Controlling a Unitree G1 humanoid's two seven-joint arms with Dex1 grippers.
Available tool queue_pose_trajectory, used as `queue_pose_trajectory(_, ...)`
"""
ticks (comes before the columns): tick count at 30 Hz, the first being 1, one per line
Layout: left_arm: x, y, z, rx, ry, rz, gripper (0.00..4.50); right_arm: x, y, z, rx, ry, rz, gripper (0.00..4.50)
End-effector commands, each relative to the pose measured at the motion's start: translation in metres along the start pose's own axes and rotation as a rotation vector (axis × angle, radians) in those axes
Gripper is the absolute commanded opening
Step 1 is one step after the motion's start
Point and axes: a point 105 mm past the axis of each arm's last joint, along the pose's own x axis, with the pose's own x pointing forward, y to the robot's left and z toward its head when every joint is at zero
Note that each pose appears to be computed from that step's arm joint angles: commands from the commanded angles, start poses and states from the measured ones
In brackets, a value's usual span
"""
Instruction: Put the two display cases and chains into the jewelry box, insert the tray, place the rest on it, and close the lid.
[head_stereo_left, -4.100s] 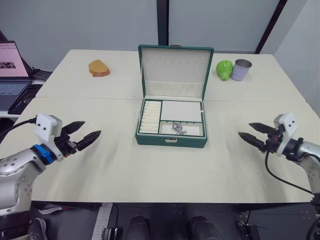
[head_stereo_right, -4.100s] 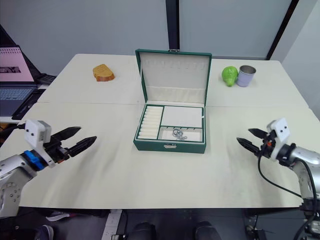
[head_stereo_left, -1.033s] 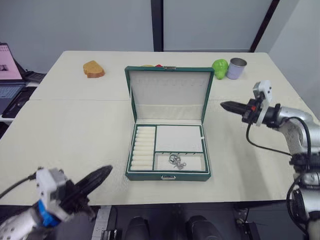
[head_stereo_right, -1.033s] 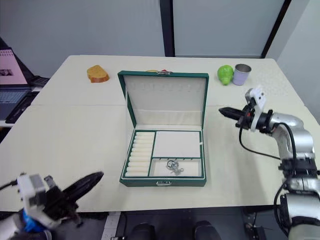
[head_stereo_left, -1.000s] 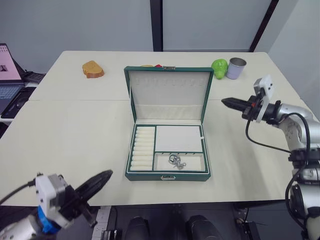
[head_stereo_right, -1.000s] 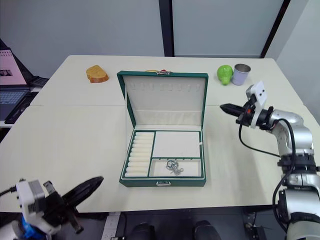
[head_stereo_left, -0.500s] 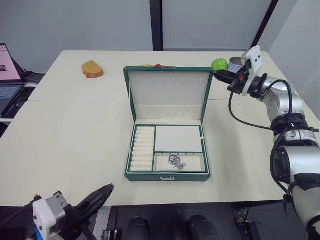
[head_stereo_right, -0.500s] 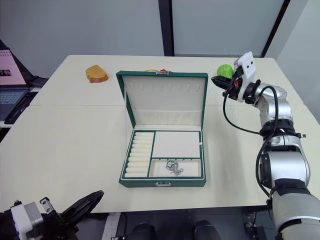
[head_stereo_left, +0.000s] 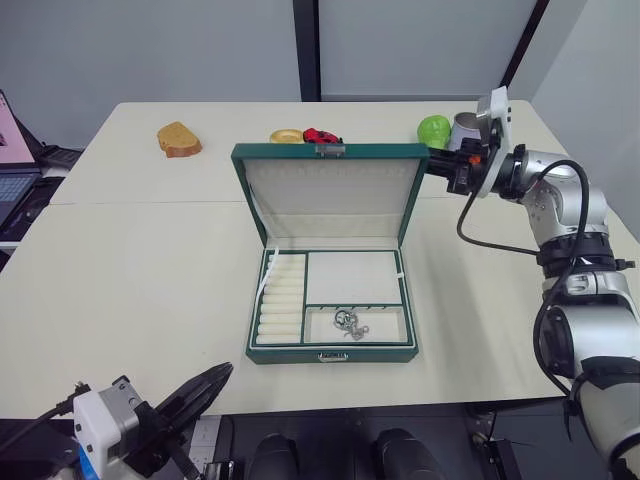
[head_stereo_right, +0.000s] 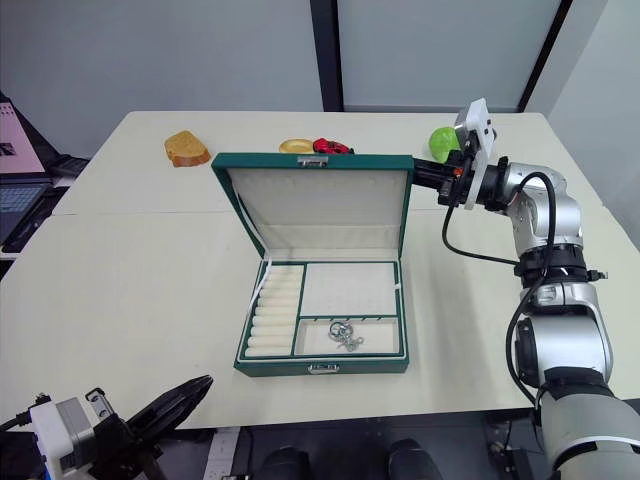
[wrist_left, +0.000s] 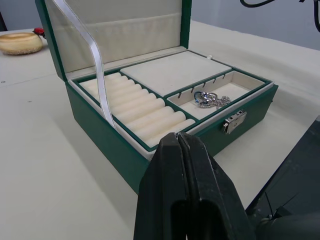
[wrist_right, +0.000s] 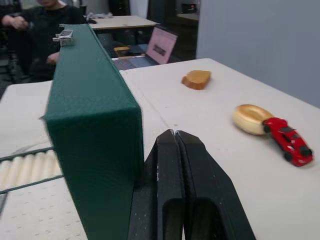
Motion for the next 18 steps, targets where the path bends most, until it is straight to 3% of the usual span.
queue_pose_trajectory(1,0.001,-0.004,0.007,0.012,-0.012,-0.023,0.00,-0.002,0.016,0.017,-0.031,-0.017,0.071,0.02)
queue_pose_trajectory(18,0.000,0.000,0.005,-0.021,0.015,-0.010,0.00,-0.013,0.024,0.006,-0.008,0.047,0.065,0.02)
